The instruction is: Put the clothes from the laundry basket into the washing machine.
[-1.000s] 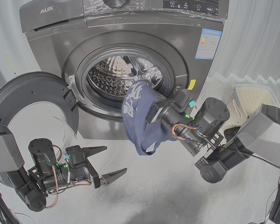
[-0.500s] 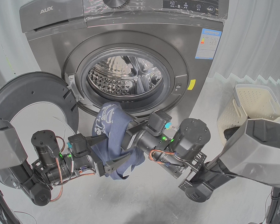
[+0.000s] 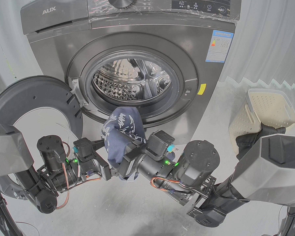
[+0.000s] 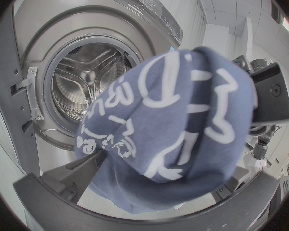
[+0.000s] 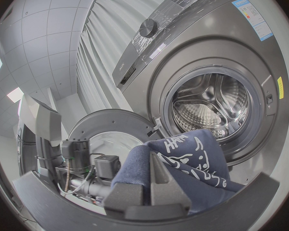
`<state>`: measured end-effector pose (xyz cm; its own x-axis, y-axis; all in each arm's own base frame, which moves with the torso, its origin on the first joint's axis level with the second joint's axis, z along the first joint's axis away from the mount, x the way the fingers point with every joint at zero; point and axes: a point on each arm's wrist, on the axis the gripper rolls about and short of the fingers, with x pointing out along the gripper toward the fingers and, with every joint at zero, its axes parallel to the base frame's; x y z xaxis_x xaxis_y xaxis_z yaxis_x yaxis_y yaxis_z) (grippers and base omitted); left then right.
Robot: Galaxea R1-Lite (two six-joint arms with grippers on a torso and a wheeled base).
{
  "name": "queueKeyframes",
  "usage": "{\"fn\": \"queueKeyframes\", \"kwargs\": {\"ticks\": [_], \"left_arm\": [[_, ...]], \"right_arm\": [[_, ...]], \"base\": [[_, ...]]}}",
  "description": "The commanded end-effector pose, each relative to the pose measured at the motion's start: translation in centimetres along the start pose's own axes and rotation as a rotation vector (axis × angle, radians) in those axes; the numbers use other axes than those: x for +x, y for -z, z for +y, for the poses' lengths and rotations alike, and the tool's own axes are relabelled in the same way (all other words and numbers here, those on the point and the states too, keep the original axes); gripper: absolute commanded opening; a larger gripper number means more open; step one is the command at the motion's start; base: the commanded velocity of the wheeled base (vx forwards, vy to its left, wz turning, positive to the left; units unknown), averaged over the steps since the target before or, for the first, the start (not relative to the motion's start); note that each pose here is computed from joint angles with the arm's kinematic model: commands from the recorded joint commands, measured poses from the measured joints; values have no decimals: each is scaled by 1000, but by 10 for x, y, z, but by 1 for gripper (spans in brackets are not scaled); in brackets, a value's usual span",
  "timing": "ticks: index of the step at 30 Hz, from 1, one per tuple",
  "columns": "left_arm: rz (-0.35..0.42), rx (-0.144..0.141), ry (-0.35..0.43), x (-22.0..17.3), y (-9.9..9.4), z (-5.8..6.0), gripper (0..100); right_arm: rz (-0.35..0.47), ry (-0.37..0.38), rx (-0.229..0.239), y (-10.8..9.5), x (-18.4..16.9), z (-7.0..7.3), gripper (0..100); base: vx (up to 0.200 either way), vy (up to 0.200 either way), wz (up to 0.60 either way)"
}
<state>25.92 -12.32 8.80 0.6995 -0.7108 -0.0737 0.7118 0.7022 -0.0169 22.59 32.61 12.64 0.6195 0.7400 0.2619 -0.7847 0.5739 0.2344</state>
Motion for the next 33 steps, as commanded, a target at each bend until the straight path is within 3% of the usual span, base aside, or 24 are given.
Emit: {"fn": "queueKeyframes", "kwargs": {"ticks": [1,7,17,18,26,29,33], "left_arm": [[10,-7,-30,6,6,7,100],[20,-17,-45,8,10,10,100],[20,-17,-42,10,10,9,100],[20,-17,-44,10,10,9,0],[14,-34,-42,12,10,10,0],[7,-34,-47,11,8,11,0],[-21,-39,-73,13,2,15,0]], "right_arm": [[-9,-13,10,-10,-7,6,0],[-23,-16,19,-21,-11,8,0],[-9,-34,25,-16,-13,15,0],[-12,-35,26,-17,-13,15,0],[-28,-22,33,-22,-11,10,0],[-59,-1,27,-33,-11,1,0],[-78,63,7,-42,-11,-23,0]], "base": [[0,0,0],[0,0,0],[0,0,0],[0,0,0],[0,0,0],[0,0,0],[0,0,0]]}}
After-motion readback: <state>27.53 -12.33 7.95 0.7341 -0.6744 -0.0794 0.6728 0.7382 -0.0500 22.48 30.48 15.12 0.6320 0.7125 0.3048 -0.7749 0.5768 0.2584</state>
